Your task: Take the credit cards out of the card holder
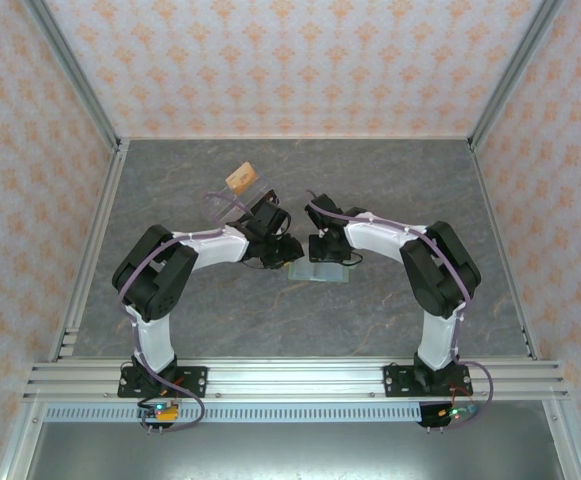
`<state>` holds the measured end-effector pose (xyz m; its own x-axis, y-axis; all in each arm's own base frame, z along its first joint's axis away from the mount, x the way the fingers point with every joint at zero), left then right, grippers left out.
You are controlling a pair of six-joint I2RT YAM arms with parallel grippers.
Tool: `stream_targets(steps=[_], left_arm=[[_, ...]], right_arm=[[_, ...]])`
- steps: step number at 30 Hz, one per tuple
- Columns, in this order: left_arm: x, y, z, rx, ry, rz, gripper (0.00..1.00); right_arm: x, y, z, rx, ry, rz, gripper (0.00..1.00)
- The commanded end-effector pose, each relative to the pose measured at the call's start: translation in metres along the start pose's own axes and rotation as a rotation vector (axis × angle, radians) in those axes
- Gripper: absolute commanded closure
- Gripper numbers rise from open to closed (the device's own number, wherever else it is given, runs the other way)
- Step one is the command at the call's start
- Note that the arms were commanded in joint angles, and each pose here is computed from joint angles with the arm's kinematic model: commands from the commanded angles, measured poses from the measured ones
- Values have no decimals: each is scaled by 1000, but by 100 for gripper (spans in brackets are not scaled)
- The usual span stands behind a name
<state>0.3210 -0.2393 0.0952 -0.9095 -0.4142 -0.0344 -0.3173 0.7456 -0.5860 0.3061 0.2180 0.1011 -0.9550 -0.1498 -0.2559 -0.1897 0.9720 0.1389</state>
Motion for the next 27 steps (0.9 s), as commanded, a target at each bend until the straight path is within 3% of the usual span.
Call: stream_targets(steps=[1, 21, 27], left_arm=[[-5, -4, 4, 16, 12, -6, 70], [-1, -18, 10, 87, 80, 29, 72], [0, -16, 10, 70, 76, 35, 83]], right_arm=[[9, -10, 13, 75, 55, -8, 65], [9, -10, 11, 64, 51, -2, 66], [8, -9, 7, 46, 31, 10, 66]])
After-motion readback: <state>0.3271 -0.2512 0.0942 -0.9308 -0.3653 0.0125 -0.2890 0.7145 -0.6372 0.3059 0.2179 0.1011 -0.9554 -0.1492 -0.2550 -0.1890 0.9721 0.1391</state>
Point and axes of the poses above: each hand's point on the last joint's axis, 136 mm out from that joint toward the fingers, its own z axis out along the fingers, its own y axis along the line the jaws close on, x = y × z, the point moved 8 cm from there along -z, back along the fingers, and after that the axes turned 6 degrees about -z, right-handed, at the moved point
